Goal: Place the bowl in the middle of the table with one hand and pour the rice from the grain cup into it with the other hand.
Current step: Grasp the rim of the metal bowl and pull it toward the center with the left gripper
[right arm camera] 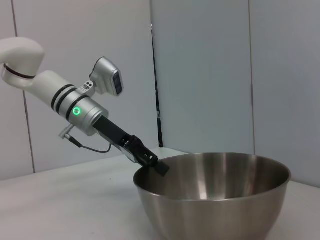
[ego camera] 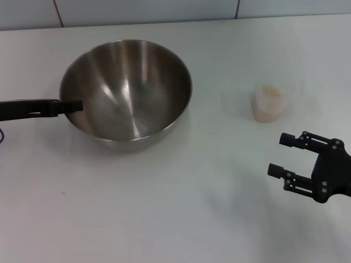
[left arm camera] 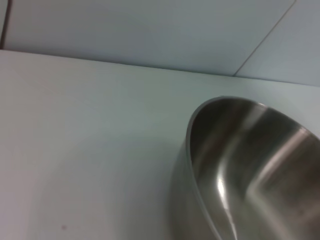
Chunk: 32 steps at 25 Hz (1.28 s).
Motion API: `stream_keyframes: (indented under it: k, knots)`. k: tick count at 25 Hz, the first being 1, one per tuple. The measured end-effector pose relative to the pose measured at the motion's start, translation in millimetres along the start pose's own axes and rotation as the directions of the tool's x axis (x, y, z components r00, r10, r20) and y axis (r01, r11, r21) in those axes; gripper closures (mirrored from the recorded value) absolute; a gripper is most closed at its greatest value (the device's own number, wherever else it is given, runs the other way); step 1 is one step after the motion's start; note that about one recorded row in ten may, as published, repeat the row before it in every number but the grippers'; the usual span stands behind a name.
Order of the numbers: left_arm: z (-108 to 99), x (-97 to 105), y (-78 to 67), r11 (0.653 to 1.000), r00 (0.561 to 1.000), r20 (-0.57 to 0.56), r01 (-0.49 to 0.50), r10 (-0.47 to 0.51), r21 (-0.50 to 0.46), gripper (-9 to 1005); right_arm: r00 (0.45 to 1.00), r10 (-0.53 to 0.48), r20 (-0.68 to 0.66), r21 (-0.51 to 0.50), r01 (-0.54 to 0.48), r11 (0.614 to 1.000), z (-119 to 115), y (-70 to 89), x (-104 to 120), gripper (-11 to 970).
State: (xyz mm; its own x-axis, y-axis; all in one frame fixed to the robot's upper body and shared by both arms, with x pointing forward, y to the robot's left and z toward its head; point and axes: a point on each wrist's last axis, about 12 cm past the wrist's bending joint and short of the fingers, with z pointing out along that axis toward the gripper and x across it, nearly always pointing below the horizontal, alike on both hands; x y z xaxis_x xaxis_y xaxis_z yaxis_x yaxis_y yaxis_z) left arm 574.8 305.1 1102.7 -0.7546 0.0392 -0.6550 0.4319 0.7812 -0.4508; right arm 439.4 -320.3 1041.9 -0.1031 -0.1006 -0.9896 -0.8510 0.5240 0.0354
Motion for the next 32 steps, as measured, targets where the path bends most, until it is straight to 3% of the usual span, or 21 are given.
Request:
stream_keyframes:
  k: [11, 22, 32]
  knots:
    - [-0.7, -2.3, -0.3, 1.000, 1.000, 0.014, 0.005, -0.005, 0.006, 779, 1.000, -0.001, 0.002, 0.012, 0.001, 1.000, -0.7, -1.9, -0.5, 304]
    - [-0.7, -2.7, -0.7, 1.000, 1.000, 0.012, 0.002, -0.002, 0.009, 857, 1.000, -0.001, 0.002, 0.013, 0.001, 1.000, -0.8, -2.0, -0.5, 308]
    - [-0.6, -3.5, -2.3, 0.998, 0.998, 0.000, -0.058, 0.058, -0.001, 916, 1.000, 0.000, 0.002, 0.015, 0.000, 1.000, -1.4, -1.7, -0.2, 311]
